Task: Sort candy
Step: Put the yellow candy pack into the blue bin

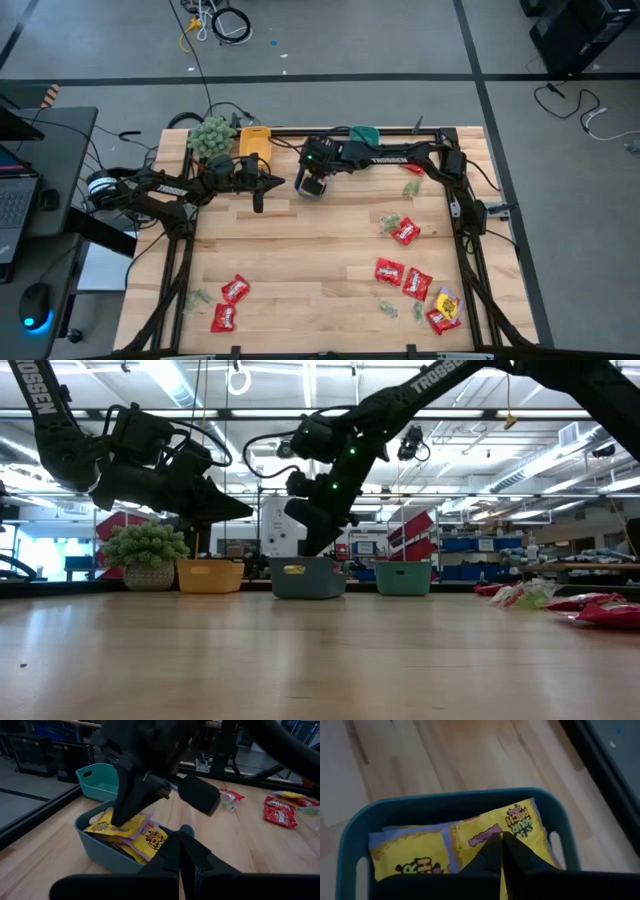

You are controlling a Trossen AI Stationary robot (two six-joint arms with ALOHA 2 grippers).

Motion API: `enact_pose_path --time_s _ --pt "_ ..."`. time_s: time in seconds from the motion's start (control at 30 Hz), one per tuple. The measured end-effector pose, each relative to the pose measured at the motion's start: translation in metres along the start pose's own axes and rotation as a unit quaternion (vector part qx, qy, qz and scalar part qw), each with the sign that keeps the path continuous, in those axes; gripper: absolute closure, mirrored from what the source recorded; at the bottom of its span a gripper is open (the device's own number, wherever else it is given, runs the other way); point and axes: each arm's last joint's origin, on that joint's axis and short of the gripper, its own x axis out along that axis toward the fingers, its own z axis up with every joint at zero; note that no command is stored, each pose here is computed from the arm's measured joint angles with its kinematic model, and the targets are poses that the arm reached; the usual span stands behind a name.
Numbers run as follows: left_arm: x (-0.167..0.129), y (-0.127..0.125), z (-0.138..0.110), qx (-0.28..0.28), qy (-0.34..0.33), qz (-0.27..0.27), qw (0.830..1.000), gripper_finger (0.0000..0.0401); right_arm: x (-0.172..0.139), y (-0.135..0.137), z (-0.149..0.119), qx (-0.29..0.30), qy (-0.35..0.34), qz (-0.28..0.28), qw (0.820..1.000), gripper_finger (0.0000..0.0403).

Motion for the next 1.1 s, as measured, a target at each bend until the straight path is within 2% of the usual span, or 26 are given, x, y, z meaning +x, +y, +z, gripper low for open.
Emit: enact_pose_path --time_s 0.1,0.2,0.3,0.37,0.47,0.63,0.8,1.0,1.1 --pt "0.000 0.000 0.000 0.000 0.000 0.000 1.000 0.0400 -0.016 0.009 0.006 -0.026 -0.017 -0.004 0.999 0.0402" --pt "0.000 0.000 0.000 0.000 0.000 0.000 1.000 0.0400 -0.046 0.022 0.011 -0.044 -0.031 -0.002 0.999 0.0403" --pt "0.000 0.000 0.000 0.001 0.000 0.000 1.000 0.0400 -0.066 0.046 -0.001 -0.061 -0.033 -0.001 0.998 0.0403" --pt "0.000 0.000 0.001 0.003 -0.003 0.000 1.000 0.0400 -0.076 0.066 -0.020 -0.075 -0.022 0.003 0.997 0.0403" --pt "0.000 0.000 0.001 0.005 -0.006 -0.001 1.000 0.0400 -0.093 0.090 -0.053 -0.064 -0.013 0.027 0.997 0.0403" --pt "0.000 -0.001 0.001 0.005 -0.006 -0.010 1.000 0.0400 -0.127 0.116 -0.116 0.003 0.006 0.060 0.998 0.0403" --pt "0.000 -0.001 0.001 0.005 -0.006 -0.011 1.000 0.0400 -0.170 0.134 -0.175 0.081 0.044 0.094 0.991 0.0403" --pt "0.000 -0.001 0.001 -0.001 -0.005 -0.012 1.000 0.0400 -0.216 0.147 -0.238 0.167 0.141 0.118 0.969 0.0401" --pt "0.000 -0.001 0.001 -0.008 -0.002 -0.012 1.000 0.0400 -0.232 0.155 -0.263 0.193 0.195 0.121 0.954 0.0384"
